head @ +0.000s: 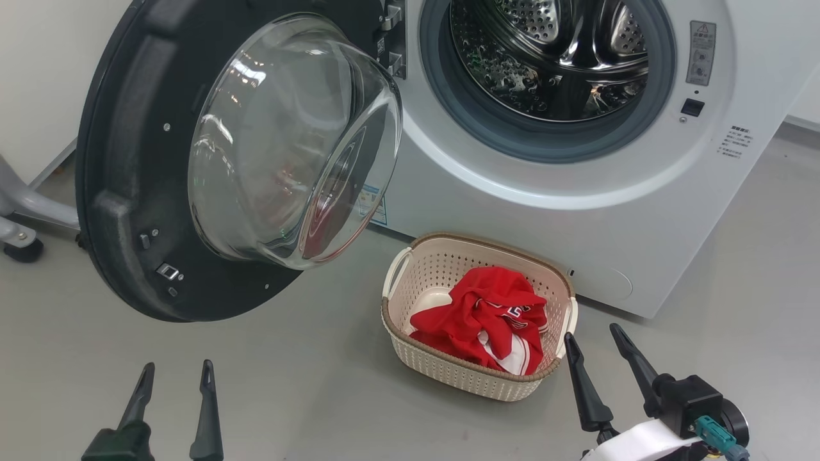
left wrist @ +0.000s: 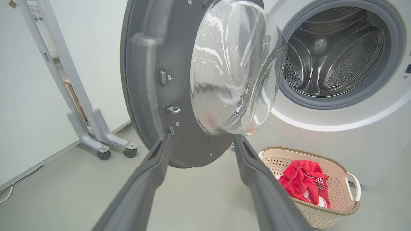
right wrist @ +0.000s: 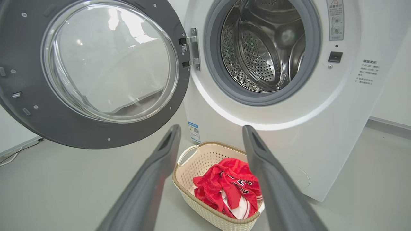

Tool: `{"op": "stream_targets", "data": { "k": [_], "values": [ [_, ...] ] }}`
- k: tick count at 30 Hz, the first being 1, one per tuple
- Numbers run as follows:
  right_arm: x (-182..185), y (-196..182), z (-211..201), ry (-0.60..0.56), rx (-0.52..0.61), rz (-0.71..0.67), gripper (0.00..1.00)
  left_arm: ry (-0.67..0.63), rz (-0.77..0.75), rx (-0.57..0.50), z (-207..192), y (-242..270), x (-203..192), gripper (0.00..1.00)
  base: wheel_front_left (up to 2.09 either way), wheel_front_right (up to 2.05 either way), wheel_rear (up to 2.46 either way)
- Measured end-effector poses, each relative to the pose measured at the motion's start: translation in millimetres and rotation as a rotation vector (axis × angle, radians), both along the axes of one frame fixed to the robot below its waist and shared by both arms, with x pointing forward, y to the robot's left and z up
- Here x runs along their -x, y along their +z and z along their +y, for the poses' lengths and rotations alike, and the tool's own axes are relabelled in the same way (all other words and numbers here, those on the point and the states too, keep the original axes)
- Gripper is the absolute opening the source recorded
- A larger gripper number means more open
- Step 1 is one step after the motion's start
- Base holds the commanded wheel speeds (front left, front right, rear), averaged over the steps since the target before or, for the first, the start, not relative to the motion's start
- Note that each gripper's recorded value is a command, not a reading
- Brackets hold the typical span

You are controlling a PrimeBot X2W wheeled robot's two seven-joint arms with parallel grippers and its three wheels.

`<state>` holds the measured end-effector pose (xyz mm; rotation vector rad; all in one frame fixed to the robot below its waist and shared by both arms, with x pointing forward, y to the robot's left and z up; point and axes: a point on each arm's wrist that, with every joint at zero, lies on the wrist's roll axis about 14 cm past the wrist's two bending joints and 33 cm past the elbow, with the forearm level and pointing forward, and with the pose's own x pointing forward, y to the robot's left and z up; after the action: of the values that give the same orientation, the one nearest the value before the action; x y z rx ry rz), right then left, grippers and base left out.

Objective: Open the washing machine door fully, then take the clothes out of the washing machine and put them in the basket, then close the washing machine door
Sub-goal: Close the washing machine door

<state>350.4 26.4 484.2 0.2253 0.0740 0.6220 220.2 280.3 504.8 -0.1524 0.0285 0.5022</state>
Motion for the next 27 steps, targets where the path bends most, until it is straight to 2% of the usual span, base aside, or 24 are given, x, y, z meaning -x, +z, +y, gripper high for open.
{"op": "stream_targets", "data": {
  "k": [16,17,18,19,20,24,27],
  "values": [
    [4,1,8,0.029,0.003,0.001,1.00,0.037,-0.024,-0.002,8,5,7,1.00,0.00,0.00,0.00],
    [4,1,8,0.029,0.003,0.000,1.00,0.037,-0.026,0.000,8,5,7,0.90,0.00,0.00,0.00],
    [4,1,8,0.029,0.003,0.000,1.00,0.037,-0.027,0.000,8,5,7,0.53,0.00,0.00,0.00],
    [4,1,8,0.029,0.003,0.000,1.00,0.037,-0.028,0.000,8,6,7,0.30,0.00,0.00,0.00],
    [4,1,8,0.029,0.003,0.000,1.00,0.037,-0.031,0.005,8,6,7,0.00,0.00,0.00,0.00],
    [5,0,8,0.030,0.008,0.006,1.00,0.038,-0.054,0.041,7,7,7,0.00,0.00,0.00,0.00],
    [5,0,8,0.031,0.008,0.006,1.00,0.049,-0.127,0.141,8,13,7,0.00,0.00,0.00,0.00]
  ]
}}
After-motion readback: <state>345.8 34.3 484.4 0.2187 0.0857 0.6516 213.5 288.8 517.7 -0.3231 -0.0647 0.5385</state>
